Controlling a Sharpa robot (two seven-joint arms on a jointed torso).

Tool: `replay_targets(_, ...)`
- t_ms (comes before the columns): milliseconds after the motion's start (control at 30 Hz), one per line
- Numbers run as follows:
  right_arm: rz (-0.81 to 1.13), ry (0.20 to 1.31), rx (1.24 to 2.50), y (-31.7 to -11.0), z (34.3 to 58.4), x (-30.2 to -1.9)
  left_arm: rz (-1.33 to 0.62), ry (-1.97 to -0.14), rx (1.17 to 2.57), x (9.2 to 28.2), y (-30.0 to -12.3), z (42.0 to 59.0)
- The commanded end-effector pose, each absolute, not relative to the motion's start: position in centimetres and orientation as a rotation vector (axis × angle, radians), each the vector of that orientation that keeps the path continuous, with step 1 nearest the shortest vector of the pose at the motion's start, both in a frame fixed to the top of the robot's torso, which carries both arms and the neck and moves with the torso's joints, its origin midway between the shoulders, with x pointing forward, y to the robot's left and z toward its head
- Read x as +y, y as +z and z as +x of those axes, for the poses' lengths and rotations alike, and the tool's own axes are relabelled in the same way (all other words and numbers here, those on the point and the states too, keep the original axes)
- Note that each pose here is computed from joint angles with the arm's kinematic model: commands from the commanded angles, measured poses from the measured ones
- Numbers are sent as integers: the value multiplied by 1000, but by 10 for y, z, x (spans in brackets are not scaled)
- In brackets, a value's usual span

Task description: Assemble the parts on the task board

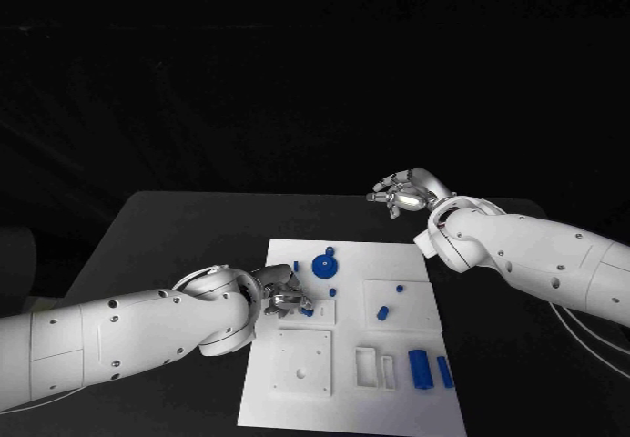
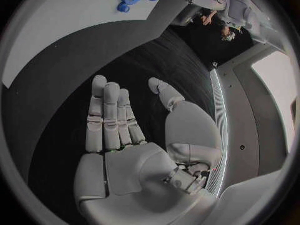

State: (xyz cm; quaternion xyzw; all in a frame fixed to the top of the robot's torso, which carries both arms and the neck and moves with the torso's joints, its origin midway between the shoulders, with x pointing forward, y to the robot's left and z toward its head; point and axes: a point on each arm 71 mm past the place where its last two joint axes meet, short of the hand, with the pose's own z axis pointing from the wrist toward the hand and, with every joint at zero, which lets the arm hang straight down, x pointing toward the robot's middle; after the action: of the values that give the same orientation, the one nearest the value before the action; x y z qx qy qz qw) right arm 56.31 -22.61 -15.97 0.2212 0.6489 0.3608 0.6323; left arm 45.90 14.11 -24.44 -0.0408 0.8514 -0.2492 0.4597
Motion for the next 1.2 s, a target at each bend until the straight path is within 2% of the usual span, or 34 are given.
replay_targets(33,495,832,1492,-160,563,-225,-116,-637,2074,142,-245,458)
replay_targets(533,506,828,1493,-160,563,-228,-231,-745,1987,147,-240,459)
replay_targets(1200,507,829,1498,-161,563,-228,-131,-666,2001,143,-246,459)
